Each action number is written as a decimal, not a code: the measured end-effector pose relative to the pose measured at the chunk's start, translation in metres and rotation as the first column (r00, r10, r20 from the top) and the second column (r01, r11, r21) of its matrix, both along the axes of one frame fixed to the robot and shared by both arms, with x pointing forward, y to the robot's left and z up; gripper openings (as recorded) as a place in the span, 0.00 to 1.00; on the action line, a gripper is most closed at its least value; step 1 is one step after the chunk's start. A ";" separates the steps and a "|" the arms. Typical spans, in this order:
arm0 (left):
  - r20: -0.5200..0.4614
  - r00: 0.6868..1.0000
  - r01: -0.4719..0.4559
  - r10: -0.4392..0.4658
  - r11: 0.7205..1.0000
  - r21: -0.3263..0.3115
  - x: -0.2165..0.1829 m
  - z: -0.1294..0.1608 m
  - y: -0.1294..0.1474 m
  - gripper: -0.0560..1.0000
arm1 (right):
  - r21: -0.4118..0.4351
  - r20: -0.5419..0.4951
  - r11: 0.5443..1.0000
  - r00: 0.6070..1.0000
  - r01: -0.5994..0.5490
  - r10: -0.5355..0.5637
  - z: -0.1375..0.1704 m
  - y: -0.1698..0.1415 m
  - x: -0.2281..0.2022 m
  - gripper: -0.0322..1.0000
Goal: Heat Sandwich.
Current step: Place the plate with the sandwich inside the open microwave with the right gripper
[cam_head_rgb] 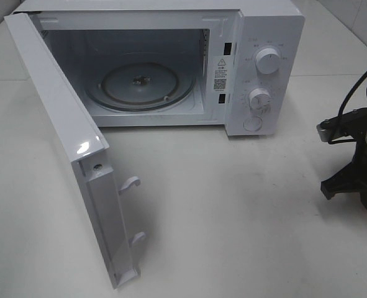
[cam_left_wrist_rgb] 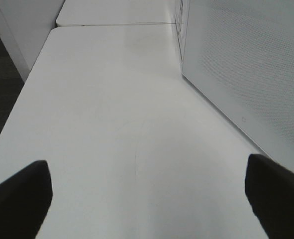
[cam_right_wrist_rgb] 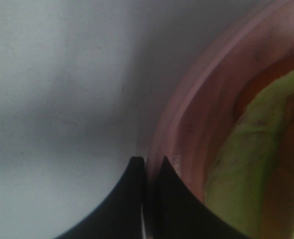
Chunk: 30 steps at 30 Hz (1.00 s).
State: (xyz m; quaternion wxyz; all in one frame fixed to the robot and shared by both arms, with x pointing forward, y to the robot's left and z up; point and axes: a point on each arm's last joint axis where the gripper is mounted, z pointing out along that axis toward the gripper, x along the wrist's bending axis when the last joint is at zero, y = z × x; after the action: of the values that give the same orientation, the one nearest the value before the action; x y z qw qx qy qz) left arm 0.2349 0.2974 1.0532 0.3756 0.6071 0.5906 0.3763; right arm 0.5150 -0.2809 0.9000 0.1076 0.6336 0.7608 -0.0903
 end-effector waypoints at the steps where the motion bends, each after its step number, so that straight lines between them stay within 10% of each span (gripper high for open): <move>1: 0.000 1.000 0.000 0.000 1.000 0.000 0.000 0.000 0.000 0.99 | -0.002 0.006 1.000 1.000 -0.004 0.004 0.002 0.001 0.000 0.06; 30: 0.000 1.000 0.000 0.000 1.000 0.000 0.000 0.000 0.000 0.99 | -0.059 0.051 0.990 0.990 -0.129 0.132 0.071 0.044 -0.039 0.06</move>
State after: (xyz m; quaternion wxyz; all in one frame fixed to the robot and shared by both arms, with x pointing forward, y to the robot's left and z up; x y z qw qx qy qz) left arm 0.2349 0.2974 1.0532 0.3756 0.6071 0.5906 0.3763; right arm 0.4755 -0.2367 0.9712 0.1518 0.5814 0.7946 -0.0868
